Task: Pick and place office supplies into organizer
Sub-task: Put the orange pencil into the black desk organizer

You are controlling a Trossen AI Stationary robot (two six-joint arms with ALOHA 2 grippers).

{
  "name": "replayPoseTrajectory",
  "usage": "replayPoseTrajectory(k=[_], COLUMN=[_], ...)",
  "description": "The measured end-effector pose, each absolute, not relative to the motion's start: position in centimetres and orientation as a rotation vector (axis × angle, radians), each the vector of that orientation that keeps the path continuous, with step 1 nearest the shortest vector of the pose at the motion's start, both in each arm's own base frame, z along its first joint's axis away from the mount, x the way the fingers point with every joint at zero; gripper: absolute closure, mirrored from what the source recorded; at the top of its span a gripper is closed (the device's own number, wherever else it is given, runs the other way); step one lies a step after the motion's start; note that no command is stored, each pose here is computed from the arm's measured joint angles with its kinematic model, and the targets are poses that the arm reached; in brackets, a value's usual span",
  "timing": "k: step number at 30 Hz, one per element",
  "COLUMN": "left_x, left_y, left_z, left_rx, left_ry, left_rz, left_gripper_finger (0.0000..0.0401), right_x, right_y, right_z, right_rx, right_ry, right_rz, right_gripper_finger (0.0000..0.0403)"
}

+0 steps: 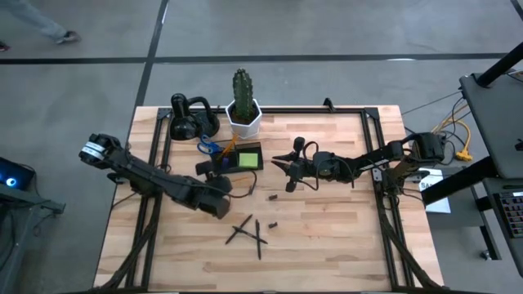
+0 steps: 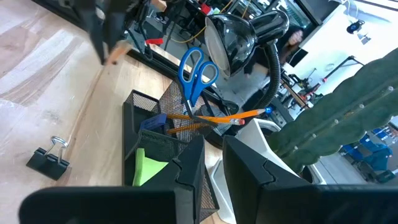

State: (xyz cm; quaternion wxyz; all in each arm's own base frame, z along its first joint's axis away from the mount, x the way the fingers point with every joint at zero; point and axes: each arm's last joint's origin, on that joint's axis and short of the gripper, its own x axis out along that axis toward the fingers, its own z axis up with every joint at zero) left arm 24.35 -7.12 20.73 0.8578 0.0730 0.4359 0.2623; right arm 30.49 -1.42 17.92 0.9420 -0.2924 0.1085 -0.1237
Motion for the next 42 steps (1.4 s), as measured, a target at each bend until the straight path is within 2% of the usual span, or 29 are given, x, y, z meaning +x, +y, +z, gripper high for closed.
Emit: replayPoseTrajectory(k=[16,29,35,42], left_x=[25.7,26.1,25.6,25.5], left_y=[-4.9,-4.2,-3.3,-2.1], left_z=[21.1,21.6,20.4,19.4], left_rx=[0.271,0.253,0.221,0.176], left_ry=[0.766,0.602,0.503,0.439], left_rz=[0.733,0.912,1.041,1.108], left_gripper_finger=[0.0401,0.0401,0.0401,0.0401], right_x=[30.5,30.5,30.5,30.5], right_y=[-1.4,-1.4,-1.4,-1.4], right_z=[17.9,17.9,17.9,17.9], right_rx=[-0.592,-0.592,-0.592,-0.592], right_ry=[0.221,0.221,0.221,0.221], right_rz=[-0.253,-0.252,-0.252,-0.252], right_gripper_finger=[0.0355,0.0355,0.0355,0.0355])
